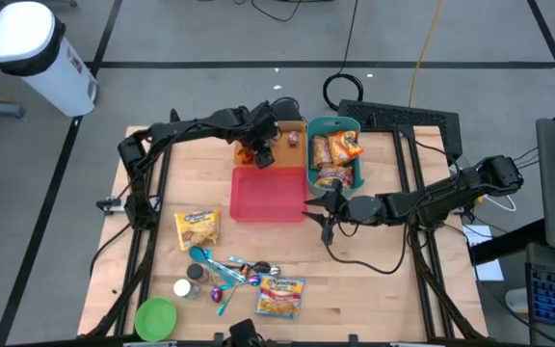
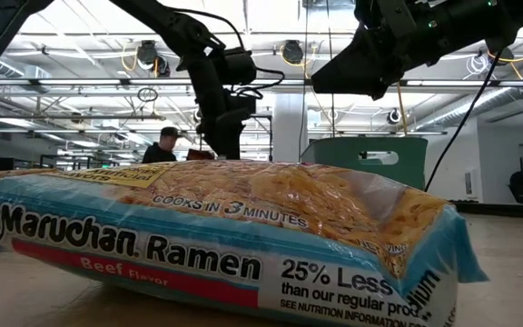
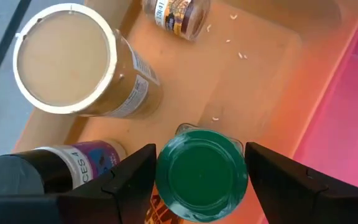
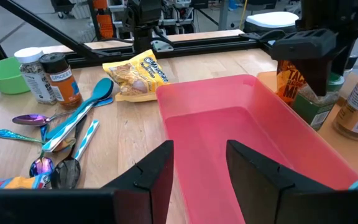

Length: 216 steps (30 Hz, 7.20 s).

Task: Pick & Place Food Item
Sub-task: Put the green spice bottle into the orange bin, then put the orange spice bottle into the orange bin

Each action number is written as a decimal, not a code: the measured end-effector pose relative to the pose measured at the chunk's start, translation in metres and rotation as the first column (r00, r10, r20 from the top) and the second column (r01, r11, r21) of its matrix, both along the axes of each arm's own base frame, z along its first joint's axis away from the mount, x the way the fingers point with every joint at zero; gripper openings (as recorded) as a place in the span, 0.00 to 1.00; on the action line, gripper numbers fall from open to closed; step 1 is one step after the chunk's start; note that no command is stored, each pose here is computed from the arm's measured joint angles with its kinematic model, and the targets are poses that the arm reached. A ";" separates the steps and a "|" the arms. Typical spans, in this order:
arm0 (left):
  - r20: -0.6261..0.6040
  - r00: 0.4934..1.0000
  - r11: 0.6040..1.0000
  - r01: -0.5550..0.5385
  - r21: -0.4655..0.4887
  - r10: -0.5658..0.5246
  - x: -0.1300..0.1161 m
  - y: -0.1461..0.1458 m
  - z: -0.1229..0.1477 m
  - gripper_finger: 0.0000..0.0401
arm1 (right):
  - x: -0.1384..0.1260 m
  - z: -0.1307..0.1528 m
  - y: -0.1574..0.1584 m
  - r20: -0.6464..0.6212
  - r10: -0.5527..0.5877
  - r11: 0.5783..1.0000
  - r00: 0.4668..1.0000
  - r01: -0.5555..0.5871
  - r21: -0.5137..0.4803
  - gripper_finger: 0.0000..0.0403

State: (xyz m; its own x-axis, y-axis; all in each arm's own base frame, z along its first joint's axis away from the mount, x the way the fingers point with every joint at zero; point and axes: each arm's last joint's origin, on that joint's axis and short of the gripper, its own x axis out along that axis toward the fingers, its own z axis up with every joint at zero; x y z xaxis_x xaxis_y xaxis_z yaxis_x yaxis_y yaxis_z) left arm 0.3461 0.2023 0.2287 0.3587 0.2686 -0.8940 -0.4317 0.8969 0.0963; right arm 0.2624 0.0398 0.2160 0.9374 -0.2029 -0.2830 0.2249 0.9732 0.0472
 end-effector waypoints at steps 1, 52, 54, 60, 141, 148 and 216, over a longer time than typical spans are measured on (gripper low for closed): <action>-0.003 1.000 1.000 0.003 0.007 -0.003 0.001 -0.001 0.000 0.64 | 0.000 0.000 0.000 0.000 0.000 1.000 1.000 0.000 0.000 0.35; -0.218 0.964 0.938 0.070 -0.338 -0.150 -0.112 -0.234 0.115 0.64 | 0.000 -0.001 0.000 -0.008 0.000 1.000 1.000 0.000 0.000 0.35; -0.236 0.960 0.938 0.060 -0.341 -0.147 -0.114 -0.253 0.107 0.64 | 0.000 -0.001 0.000 -0.007 0.000 1.000 1.000 0.000 0.001 0.35; -0.281 0.955 0.949 0.004 -0.314 -0.097 -0.126 -0.298 0.075 0.64 | 0.000 -0.001 0.000 -0.008 0.000 1.000 1.000 0.000 0.000 0.35; -0.298 0.834 0.762 -0.547 -0.346 0.464 -0.155 -0.366 0.009 0.79 | 0.004 0.019 0.000 0.158 0.045 0.990 0.986 -0.023 -0.140 0.35; -0.282 0.844 0.775 -0.532 -0.341 0.456 -0.155 -0.366 0.008 0.74 | 0.004 0.019 0.000 0.161 0.045 0.990 0.986 -0.023 -0.138 0.35; -0.340 0.831 0.762 -0.547 -0.348 0.441 -0.154 -0.362 0.004 0.51 | 0.004 0.019 0.000 0.163 0.045 0.990 0.986 -0.022 -0.137 0.35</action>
State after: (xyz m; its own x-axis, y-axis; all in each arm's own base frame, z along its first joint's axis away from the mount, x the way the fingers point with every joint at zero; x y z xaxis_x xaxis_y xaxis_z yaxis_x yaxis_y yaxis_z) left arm 0.1925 -0.1596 0.2322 0.0567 -0.0614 -0.9965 -0.8387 0.5386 -0.0809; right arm 0.2664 0.0400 0.2352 0.9759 -0.1961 -0.0957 0.1920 0.9801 -0.0508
